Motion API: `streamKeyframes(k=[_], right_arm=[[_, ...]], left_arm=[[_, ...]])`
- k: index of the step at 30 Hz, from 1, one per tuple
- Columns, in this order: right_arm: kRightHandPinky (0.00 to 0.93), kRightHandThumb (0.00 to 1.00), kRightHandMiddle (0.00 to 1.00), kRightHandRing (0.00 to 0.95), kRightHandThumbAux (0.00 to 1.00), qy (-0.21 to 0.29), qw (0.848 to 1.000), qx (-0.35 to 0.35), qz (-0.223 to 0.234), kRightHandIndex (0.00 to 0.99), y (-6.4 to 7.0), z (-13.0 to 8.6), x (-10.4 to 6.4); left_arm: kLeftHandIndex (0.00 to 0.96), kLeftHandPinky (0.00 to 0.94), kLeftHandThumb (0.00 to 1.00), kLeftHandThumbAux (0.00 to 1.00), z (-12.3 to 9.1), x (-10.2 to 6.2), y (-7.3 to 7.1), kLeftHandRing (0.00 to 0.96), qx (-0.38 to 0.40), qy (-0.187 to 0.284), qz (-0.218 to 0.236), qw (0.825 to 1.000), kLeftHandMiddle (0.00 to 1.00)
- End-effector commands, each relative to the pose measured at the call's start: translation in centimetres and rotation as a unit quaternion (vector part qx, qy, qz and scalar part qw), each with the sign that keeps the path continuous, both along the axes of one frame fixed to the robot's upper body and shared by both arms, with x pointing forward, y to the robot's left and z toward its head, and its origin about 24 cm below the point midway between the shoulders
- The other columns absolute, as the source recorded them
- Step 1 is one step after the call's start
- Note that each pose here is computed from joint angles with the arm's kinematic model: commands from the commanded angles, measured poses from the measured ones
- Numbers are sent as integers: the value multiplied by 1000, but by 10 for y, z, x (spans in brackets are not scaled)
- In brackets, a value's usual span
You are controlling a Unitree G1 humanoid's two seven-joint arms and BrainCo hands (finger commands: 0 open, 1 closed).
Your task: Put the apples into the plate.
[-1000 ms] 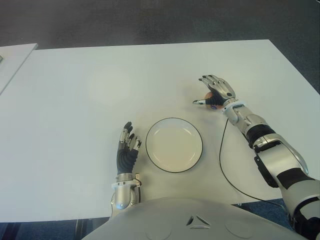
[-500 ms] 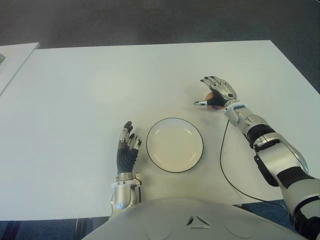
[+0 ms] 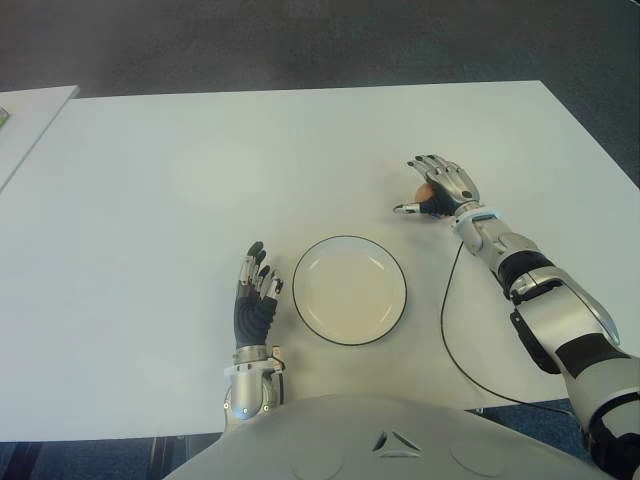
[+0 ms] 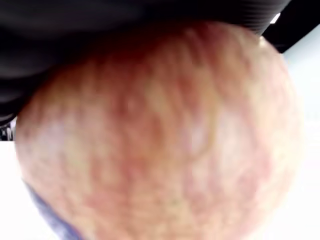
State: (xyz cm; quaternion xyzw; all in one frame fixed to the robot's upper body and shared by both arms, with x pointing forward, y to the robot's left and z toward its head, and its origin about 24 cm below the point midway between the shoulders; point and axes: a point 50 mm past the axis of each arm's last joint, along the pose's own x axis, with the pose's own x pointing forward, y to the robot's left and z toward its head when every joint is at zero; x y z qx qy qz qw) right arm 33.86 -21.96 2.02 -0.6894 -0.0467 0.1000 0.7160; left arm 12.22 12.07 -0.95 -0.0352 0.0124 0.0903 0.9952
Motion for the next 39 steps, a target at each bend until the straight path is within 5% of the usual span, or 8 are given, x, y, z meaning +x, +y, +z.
streamKeyframes(k=[1,39], right_arm=[[0,258,0,0,321,72,997,-31,-27,0,-16,-33,-25],[0,289,0,0,359,96,993,-58,-24,0,-28,-31,-26]], left_arm=[[41,0,138,602,-2,-6,-3,16,-11,7,1,1000,49],[34,0,151,606,-2,-3,-5,6,-15,3,-5,1000,35]])
